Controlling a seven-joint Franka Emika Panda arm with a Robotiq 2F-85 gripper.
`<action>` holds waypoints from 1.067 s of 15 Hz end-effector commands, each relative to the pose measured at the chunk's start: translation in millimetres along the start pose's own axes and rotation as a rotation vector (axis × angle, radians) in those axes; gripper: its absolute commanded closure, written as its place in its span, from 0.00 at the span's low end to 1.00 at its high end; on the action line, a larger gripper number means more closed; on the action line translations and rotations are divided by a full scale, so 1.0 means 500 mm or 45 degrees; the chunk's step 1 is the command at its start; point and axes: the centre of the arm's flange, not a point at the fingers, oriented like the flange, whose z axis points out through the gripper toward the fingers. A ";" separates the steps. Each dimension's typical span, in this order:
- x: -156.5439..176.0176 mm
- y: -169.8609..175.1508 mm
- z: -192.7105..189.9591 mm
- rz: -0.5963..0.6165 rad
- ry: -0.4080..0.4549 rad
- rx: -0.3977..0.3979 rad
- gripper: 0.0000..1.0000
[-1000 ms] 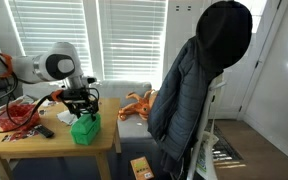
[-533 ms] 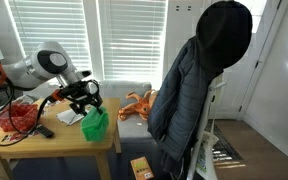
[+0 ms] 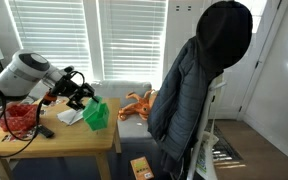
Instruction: Open the green container.
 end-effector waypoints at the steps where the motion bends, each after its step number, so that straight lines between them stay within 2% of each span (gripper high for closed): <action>1: -0.009 -0.034 -0.007 0.007 0.062 -0.142 0.50; 3: -0.008 -0.047 -0.006 0.006 0.073 -0.176 0.50; 5: -0.010 -0.058 -0.006 0.011 0.055 -0.136 0.50; 6: 0.000 -0.048 -0.004 0.000 0.045 -0.127 0.25; 13: -0.002 -0.056 0.000 -0.004 0.040 -0.126 0.25; 14: 0.000 -0.062 -0.013 -0.021 0.055 -0.134 0.50; 15: 0.006 -0.074 -0.021 -0.022 0.039 -0.213 0.50; 16: 0.009 -0.084 -0.028 -0.045 0.033 -0.242 0.50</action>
